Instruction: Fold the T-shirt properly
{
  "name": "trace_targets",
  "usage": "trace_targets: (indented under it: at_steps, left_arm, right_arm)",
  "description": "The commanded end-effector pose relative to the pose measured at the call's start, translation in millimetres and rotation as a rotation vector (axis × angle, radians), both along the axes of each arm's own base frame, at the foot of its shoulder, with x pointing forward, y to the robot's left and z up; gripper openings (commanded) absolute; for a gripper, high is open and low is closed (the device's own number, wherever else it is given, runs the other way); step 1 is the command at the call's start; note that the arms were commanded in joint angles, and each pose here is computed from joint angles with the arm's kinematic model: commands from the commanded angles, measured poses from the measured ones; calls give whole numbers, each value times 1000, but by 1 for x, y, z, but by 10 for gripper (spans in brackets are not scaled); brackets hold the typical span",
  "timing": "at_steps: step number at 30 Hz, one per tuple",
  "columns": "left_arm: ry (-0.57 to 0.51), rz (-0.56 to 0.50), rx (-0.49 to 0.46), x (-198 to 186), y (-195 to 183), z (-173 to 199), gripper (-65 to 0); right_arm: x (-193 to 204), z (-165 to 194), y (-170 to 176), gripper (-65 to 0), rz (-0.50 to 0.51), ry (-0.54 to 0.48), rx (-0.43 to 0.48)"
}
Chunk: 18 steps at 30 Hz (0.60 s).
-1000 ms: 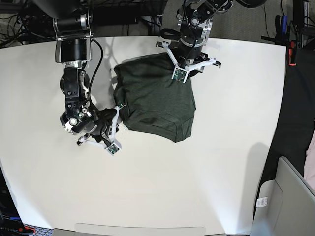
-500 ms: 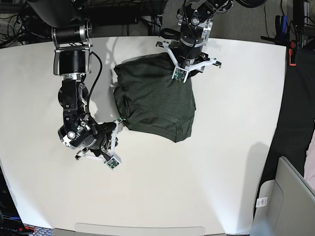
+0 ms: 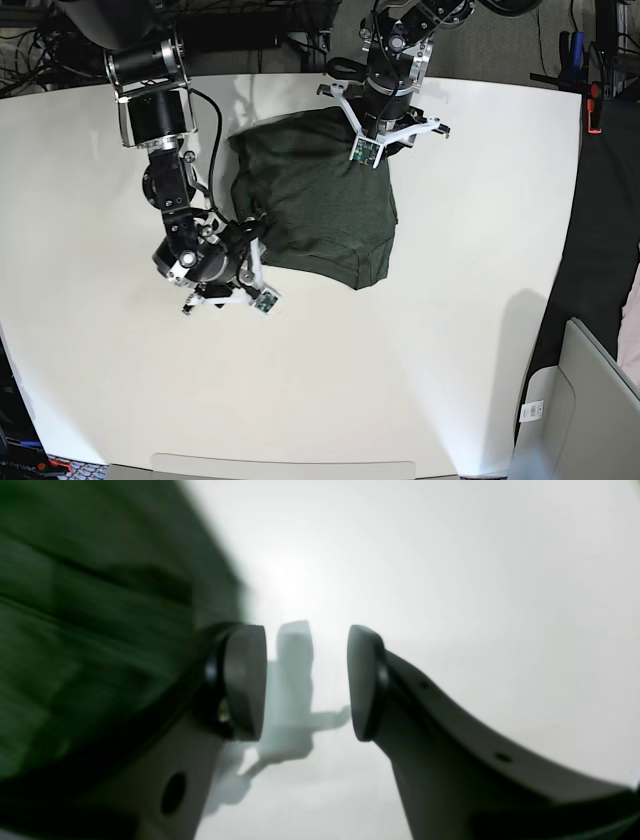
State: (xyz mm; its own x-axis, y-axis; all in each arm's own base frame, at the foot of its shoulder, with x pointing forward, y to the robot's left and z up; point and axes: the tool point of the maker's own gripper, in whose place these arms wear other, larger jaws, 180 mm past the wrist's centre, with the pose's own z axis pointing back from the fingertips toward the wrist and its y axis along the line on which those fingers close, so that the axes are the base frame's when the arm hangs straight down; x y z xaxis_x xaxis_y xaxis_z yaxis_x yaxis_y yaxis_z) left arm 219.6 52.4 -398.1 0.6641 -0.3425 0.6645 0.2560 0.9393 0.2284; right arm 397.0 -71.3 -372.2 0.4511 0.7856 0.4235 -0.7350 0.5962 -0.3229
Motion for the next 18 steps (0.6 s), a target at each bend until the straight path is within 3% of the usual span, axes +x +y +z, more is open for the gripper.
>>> trace_targets:
  at_steps: [1,11,18]
  left_arm:
    - [13,5,3,-2,2,0,-448]
    - [12,11,3,-1,3,0,-448]
    - [13,12,1,-1,3,0,-448]
  right_arm:
    - [15,20,-5,-379,-4,-60,-6]
    - [-3,69,0,-379,-17,-171,-46]
    - [-23,41,5,-379,-7,-75,-16]
